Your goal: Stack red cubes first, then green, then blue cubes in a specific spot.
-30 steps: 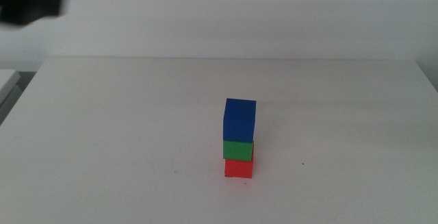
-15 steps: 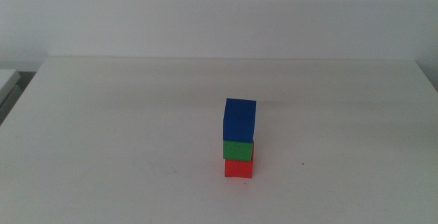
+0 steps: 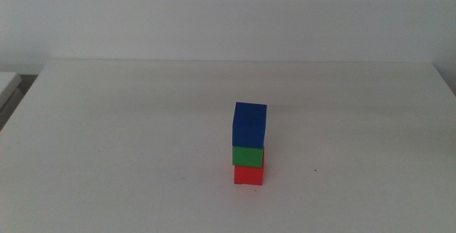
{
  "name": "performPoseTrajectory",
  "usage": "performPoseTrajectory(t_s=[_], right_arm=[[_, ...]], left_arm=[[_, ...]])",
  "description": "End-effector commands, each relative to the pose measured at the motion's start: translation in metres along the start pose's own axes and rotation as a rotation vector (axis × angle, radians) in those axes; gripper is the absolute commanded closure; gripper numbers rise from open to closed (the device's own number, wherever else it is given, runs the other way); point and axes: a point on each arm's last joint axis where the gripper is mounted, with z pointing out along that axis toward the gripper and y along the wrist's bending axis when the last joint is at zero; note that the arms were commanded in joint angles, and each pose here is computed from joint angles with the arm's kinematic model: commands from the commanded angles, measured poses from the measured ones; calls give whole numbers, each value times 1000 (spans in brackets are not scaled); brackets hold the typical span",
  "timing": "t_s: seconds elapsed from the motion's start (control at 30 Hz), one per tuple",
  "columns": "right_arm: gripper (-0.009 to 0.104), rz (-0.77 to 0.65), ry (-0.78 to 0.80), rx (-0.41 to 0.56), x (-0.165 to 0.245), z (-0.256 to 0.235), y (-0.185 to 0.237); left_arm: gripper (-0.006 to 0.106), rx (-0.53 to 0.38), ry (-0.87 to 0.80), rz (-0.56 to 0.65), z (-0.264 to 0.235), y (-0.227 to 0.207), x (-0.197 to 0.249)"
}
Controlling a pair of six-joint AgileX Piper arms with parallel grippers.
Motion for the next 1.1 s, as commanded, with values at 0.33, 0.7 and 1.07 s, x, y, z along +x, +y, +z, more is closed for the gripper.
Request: performPoseTrajectory(t_s=[0.33,0.7,1.07], right_arm=[[6,-83,-180,76,18,46,0],[6,317,-183,312,85,98,-25],[6,385,-211,631,180,96,-32]], left_arm=[[7,-66,-252,33,18,10,47],[7,-91,-216,53,43,17,139],[7,-88,-341,49,45,18,176]])
